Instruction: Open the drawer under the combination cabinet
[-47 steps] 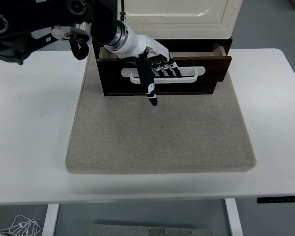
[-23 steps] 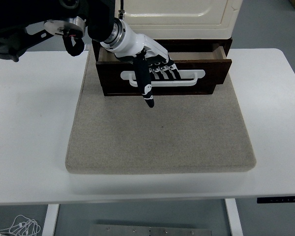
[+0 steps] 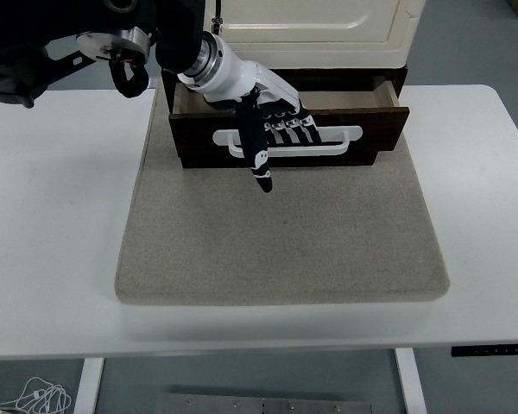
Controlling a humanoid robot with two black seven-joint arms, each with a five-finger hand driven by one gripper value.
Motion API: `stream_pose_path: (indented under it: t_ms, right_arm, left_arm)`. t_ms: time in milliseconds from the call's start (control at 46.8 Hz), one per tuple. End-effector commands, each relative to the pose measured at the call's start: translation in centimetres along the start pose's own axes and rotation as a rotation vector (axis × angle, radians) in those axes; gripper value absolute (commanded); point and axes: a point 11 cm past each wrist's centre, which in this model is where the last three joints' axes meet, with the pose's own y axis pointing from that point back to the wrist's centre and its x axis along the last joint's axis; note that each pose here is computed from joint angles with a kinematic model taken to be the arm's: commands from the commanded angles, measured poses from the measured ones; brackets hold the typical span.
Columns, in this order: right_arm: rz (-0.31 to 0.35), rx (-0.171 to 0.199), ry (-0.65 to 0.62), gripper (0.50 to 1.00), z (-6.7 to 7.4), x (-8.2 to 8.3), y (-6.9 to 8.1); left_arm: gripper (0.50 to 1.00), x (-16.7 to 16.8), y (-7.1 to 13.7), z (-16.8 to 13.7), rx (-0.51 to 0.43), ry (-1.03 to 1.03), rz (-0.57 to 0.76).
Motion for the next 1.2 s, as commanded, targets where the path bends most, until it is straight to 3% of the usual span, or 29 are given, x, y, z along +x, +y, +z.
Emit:
stream_pose_path:
  t_ms: [0,1175]
  right_arm:
    - [0.0,0.0,0.0,0.926,0.0,0.0,0.0]
    - [0.0,0.0,0.0,0.926,0.0,0.0,0.0]
  left_arm:
    - [1.0,0.0,0.0,0.0,0.0,-0.001,0.0]
    - [1.0,-0.5,1.2,1.6,-0.063,-0.042,-0.042]
